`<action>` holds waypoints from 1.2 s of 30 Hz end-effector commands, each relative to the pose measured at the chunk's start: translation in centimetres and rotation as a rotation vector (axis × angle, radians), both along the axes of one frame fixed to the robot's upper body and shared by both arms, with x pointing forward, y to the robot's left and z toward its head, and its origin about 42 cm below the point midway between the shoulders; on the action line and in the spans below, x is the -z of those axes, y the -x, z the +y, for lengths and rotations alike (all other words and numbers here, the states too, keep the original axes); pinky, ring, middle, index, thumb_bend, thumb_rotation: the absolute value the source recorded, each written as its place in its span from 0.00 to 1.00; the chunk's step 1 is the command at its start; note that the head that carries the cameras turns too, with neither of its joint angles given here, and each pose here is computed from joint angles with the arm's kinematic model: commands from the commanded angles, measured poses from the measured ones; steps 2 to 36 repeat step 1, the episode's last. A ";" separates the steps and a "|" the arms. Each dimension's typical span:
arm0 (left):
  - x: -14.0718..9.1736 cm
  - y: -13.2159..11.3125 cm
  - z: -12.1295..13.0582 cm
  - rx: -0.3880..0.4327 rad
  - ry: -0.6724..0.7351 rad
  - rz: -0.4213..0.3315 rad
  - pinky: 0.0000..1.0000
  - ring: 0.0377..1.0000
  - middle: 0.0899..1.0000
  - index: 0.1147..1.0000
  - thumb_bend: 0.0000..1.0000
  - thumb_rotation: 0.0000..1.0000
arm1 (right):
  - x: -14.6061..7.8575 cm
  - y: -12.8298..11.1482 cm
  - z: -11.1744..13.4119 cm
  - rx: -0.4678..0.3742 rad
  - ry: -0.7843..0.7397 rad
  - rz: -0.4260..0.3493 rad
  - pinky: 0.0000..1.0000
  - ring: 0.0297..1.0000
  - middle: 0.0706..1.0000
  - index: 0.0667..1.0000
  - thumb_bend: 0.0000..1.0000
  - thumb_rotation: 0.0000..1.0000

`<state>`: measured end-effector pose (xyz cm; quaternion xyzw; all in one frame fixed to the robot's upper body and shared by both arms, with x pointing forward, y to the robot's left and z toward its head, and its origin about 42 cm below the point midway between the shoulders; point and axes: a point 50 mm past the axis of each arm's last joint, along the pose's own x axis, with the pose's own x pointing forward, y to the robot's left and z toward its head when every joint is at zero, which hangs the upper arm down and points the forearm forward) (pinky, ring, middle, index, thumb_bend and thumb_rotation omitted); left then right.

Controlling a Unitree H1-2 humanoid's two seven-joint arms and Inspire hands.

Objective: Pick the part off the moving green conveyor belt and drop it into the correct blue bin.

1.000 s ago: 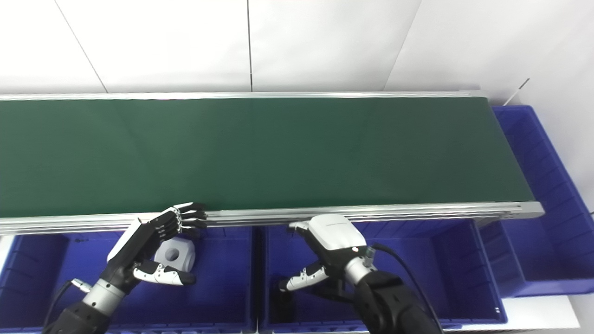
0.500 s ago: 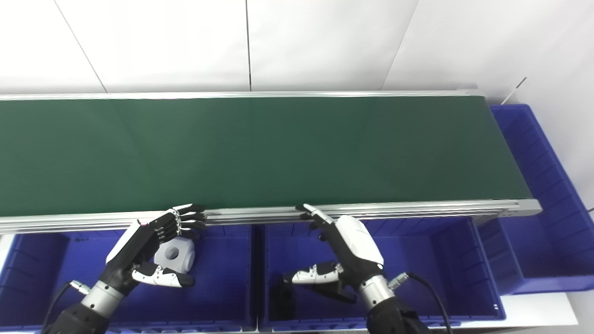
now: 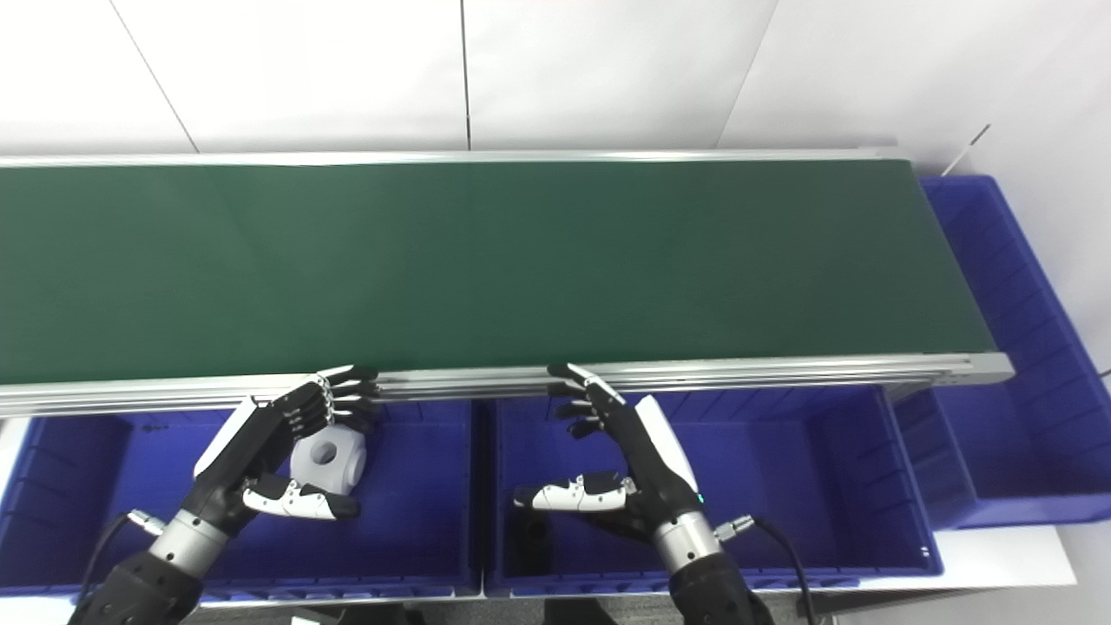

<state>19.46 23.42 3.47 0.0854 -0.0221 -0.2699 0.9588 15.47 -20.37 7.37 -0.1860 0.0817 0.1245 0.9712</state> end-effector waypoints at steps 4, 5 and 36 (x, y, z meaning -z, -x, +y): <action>-1.4 -0.4 0.0 0.005 0.018 -0.074 0.62 0.68 0.74 0.78 0.91 0.29 | -0.5 -0.3 -0.2 0.001 -0.028 -0.046 0.68 0.74 0.79 0.86 0.83 0.15; -1.4 -0.4 0.0 0.005 0.018 -0.074 0.62 0.68 0.74 0.78 0.91 0.29 | -0.5 -0.3 -0.2 0.001 -0.028 -0.046 0.68 0.74 0.79 0.86 0.83 0.15; -1.4 -0.4 0.0 0.005 0.018 -0.074 0.62 0.68 0.74 0.78 0.91 0.29 | -0.5 -0.3 -0.2 0.001 -0.028 -0.046 0.68 0.74 0.79 0.86 0.83 0.15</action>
